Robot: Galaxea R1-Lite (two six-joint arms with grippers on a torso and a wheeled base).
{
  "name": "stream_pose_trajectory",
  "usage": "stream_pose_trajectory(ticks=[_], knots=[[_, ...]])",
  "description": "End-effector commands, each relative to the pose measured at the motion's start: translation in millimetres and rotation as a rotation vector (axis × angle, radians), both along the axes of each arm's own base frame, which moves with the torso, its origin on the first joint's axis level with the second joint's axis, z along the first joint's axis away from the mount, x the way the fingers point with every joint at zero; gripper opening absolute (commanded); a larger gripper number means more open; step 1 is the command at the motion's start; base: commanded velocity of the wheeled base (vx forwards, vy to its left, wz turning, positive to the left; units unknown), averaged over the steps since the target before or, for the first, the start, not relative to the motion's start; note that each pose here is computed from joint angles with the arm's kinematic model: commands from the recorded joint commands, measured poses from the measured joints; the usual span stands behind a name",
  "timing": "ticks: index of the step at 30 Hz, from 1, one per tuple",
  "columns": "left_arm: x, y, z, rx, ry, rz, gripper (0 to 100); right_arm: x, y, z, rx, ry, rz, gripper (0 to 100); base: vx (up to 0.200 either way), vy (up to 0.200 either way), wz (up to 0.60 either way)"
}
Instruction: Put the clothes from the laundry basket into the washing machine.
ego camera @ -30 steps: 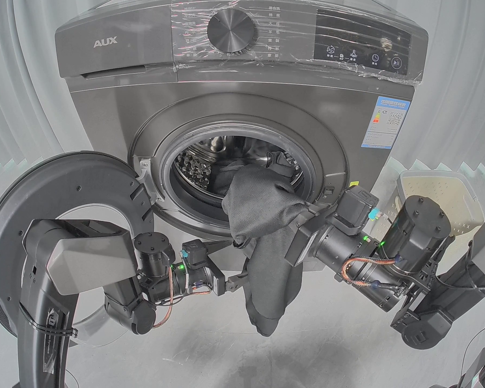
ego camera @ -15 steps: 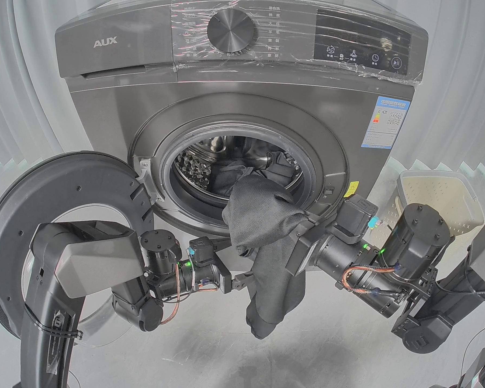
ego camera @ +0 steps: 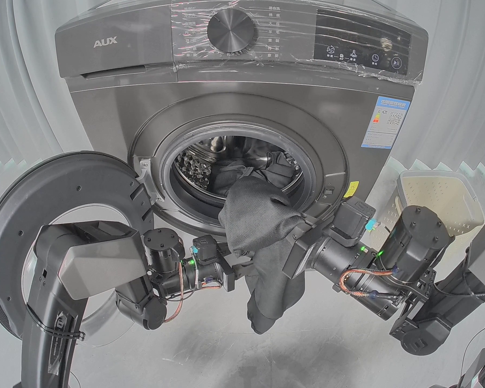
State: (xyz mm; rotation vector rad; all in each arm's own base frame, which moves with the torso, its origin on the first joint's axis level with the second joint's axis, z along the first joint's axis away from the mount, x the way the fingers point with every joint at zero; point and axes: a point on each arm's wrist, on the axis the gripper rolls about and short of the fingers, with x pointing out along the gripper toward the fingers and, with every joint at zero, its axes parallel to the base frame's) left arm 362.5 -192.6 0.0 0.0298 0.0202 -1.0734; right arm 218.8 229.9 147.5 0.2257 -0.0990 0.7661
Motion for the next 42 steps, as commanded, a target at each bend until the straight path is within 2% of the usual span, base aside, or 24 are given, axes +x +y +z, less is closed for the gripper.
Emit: stream_pose_trajectory(ticks=[1,13,16,21,24,25,26,28,32,36,38,39,42], knots=[[3,-2,1,-0.009,-0.011,0.001,0,0,0,-1,-0.002,0.002,0.0,0,0.0,0.0,0.0],[2,4,3,-0.001,-0.014,0.037,0,4,-4,-1,-0.005,0.006,-0.02,0,0.0,0.0,0.0],[-5,11,13,0.001,-0.015,0.059,0,8,-8,-2,-0.009,0.01,-0.04,0,0.0,0.0,0.0],[-41,30,48,0.013,0.001,0.065,0,21,-23,-3,-0.004,0.013,-0.099,0,0.0,0.0,0.0],[-65,46,71,0.007,-0.004,0.077,0,21,-31,-11,0.008,0.062,-0.108,0,0.0,0.0,0.0],[-65,46,71,0.007,-0.004,0.077,0,21,-31,-11,0.008,0.062,-0.108,0,0.0,0.0,0.0],[-81,58,86,0.002,-0.014,0.091,0,17,-35,-15,0.031,0.096,-0.107,0,0.0,0.0,0.0],[-96,69,99,-0.003,-0.029,0.106,0,15,-37,-19,0.044,0.128,-0.103,0,0.0,0.0,0.0],[-122,85,119,-0.027,-0.047,0.114,0,8,-42,-29,0.04,0.192,-0.089,0,0.0,0.0,0.0],[-126,88,131,-0.055,-0.083,0.129,0,3,-43,-33,0.038,0.222,-0.078,0,0.0,0.0,0.0],[-125,92,135,-0.061,-0.094,0.146,0,3,-43,-33,0.054,0.235,-0.074,0,0.0,0.0,0.0],[-123,99,138,-0.065,-0.105,0.173,0,5,-43,-33,0.082,0.253,-0.074,0,0.0,0.0,0.0],[-116,109,142,-0.072,-0.13,0.214,0,6,-44,-32,0.096,0.26,-0.075,0,0.0,0.0,0.0]])
